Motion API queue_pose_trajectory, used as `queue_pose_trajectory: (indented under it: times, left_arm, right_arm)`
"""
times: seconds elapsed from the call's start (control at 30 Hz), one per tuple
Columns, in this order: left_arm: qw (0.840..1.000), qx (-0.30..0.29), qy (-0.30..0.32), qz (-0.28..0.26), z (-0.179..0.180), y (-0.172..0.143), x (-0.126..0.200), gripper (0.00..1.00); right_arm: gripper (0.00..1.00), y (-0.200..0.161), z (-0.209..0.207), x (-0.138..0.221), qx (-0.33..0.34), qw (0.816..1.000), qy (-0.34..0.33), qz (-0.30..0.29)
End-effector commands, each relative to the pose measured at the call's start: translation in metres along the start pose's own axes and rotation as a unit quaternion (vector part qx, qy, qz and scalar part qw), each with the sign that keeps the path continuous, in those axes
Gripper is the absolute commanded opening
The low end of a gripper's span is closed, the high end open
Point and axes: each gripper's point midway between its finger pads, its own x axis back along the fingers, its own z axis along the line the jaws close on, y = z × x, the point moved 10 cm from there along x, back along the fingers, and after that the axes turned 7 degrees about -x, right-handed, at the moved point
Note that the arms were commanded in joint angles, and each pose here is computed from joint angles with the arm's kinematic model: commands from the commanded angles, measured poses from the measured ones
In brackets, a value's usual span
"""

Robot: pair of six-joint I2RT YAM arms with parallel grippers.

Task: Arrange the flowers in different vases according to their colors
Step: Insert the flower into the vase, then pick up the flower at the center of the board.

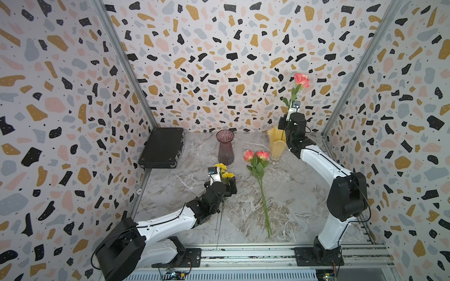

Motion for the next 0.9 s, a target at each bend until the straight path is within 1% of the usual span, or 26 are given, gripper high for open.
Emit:
queue_pose_trajectory:
  times: [0.0, 0.03, 0.13, 0.27, 0.37, 0.43, 0.5, 0.57, 0.67, 0.77, 0.83, 0.87]
  left_arm:
    - [0.999, 0.006, 0.032, 0.003, 0.006, -0.001, 0.002, 0.99]
    - [0.999, 0.005, 0.039, 0.011, 0.005, 0.000, 0.001, 0.99]
    - [0.999, -0.007, 0.045, 0.029, 0.002, 0.003, -0.001, 0.99]
    - [0.998, -0.005, 0.046, 0.032, 0.003, 0.003, -0.001, 0.99]
    - [0.999, 0.025, 0.029, 0.018, 0.008, -0.001, 0.001, 0.99]
    - [0.999, 0.041, 0.013, 0.027, 0.013, -0.001, -0.002, 0.99]
    - [0.998, 0.045, 0.016, 0.047, 0.019, 0.001, -0.008, 0.99]
    - [0.997, 0.050, 0.018, 0.057, 0.025, 0.002, -0.012, 0.99]
    - [0.994, 0.089, -0.014, 0.069, 0.035, 0.001, -0.020, 1.00]
    - [0.988, 0.122, -0.047, 0.078, 0.043, 0.000, -0.029, 0.99]
    - [0.988, 0.118, -0.056, 0.078, 0.042, 0.000, -0.030, 0.99]
    - [0.989, 0.114, -0.061, 0.076, 0.041, 0.000, -0.030, 0.99]
  right_arm:
    - [0.41, 0.031, -0.005, 0.028, -0.025, 0.999, 0.000, -0.026]
    - [0.46, 0.030, -0.006, 0.032, -0.029, 0.999, -0.001, -0.022]
    - [0.51, 0.026, -0.012, 0.043, -0.042, 0.999, -0.004, -0.007]
    - [0.53, 0.026, -0.017, 0.063, -0.063, 0.998, -0.011, 0.024]
    - [0.53, 0.027, -0.019, 0.084, -0.077, 0.996, -0.022, 0.048]
    - [0.53, 0.023, -0.018, 0.099, -0.075, 0.994, -0.026, 0.072]
    - [0.53, 0.017, -0.015, 0.116, -0.066, 0.994, -0.025, 0.083]
    - [0.53, 0.003, -0.009, 0.132, -0.048, 0.995, -0.015, 0.085]
    - [0.53, -0.027, 0.001, 0.151, -0.019, 0.992, 0.011, 0.126]
    - [0.55, -0.067, 0.010, 0.166, 0.004, 0.976, 0.071, 0.207]
    - [0.56, -0.097, 0.012, 0.176, -0.002, 0.959, 0.115, 0.259]
    - [0.56, -0.108, 0.011, 0.179, -0.011, 0.953, 0.125, 0.277]
